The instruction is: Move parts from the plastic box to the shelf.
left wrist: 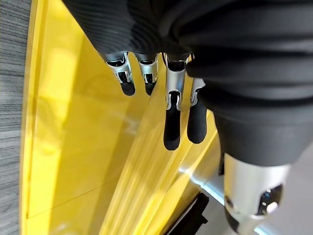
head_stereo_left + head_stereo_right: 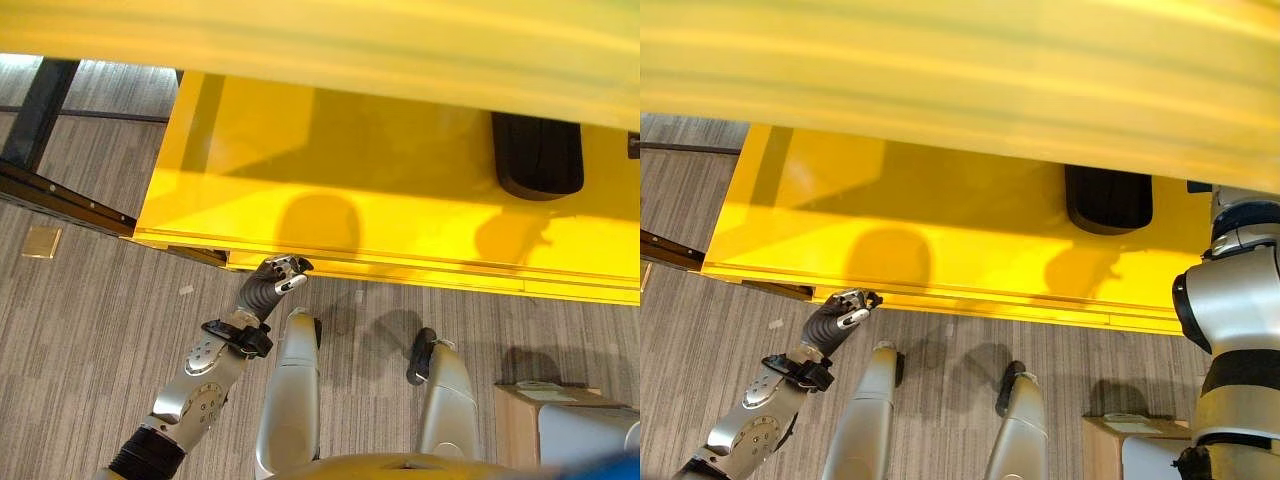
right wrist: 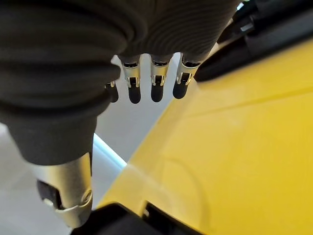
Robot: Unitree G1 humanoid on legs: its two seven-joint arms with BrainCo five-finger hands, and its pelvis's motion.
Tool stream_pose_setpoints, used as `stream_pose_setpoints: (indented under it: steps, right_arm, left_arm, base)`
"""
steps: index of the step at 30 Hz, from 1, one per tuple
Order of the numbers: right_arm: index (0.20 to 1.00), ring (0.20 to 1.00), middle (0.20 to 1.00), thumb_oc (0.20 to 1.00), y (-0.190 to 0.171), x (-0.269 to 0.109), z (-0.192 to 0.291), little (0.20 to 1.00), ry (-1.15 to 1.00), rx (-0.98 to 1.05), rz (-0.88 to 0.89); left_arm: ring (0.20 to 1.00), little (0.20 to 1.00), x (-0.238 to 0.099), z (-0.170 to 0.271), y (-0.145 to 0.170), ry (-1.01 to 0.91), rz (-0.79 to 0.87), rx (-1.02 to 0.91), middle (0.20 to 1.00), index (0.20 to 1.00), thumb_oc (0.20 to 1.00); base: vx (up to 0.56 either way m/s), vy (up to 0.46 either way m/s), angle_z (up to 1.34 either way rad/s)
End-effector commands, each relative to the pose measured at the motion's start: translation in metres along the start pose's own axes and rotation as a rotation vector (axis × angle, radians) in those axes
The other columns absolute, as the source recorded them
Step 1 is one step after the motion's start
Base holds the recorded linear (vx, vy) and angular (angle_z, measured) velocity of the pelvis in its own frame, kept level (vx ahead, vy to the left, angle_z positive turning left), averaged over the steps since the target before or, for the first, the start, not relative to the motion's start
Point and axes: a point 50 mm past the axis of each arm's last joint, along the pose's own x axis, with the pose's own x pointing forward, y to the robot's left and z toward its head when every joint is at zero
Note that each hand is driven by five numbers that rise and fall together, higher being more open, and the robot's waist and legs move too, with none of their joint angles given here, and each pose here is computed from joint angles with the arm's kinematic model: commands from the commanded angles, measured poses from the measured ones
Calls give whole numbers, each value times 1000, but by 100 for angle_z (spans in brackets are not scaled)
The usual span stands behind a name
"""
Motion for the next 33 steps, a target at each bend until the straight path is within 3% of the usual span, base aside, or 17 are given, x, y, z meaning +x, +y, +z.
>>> stream_pose_setpoints:
  steps: [1,6,8,10,11,13,15,17,18,19,25,30,33]
  right_arm:
    - [1000,1000,1000,1000,-27,-1,17,1000,-91,41,-88]
    - [1000,1000,1000,1000,0,-2,25,1000,-189,139,-8]
    - [1000,1000,1000,1000,35,-7,15,1000,-243,236,105]
    - [1000,1000,1000,1000,46,-11,14,1000,-272,249,154]
    - [1000,1000,1000,1000,77,-23,-2,1000,-295,336,231]
    - [1000,1000,1000,1000,101,-43,-15,1000,-359,249,328]
    - [1000,1000,1000,1000,134,-93,-71,1000,-339,377,513]
    - [1000,1000,1000,1000,137,-109,-81,1000,-344,390,555]
    - [1000,1000,1000,1000,138,-142,-111,1000,-293,565,611]
    - [1000,1000,1000,1000,142,-153,-124,1000,-249,637,600]
    - [1000,1000,1000,1000,153,-208,-161,1000,-121,815,653]
    - [1000,1000,1000,1000,166,-242,-173,1000,-18,993,702]
    - [1000,1000,1000,1000,160,-249,-171,1000,-45,985,711]
  left_arm:
    - [1000,1000,11,42,-13,-210,-101,11,1000,1000,1000]
    - [1000,1000,11,42,-10,-210,-90,13,1000,1000,1000]
    - [1000,1000,12,40,-7,-212,-75,5,1000,1000,1000]
    - [1000,1000,11,40,-6,-214,-67,3,1000,1000,1000]
    - [1000,1000,11,37,-2,-219,-33,-19,1000,1000,1000]
    - [1000,1000,8,37,5,-234,10,-22,1000,1000,1000]
    - [1000,1000,3,29,8,-240,48,-45,1000,1000,1000]
    - [1000,1000,2,27,8,-237,50,-53,1000,1000,1000]
    - [1000,1000,3,20,5,-232,52,-62,1000,1000,1000]
    - [1000,1000,4,18,3,-236,58,-79,1000,1000,1000]
    - [1000,1000,-3,8,6,-249,118,-100,1000,1000,1000]
    - [1000,1000,-6,4,8,-267,175,-99,1000,1000,1000]
    - [1000,1000,-8,2,9,-269,188,-91,1000,1000,1000]
  base:
    - [22,-10,-5]
    - [46,-25,-9]
    - [74,-34,-12]
    - [62,-31,-8]
    - [101,-37,-17]
    - [121,-23,-24]
    - [188,-37,-30]
    - [159,-41,-13]
    - [179,-31,6]
    - [180,-30,17]
    - [99,22,-2]
    - [40,28,-5]
    - [22,20,-6]
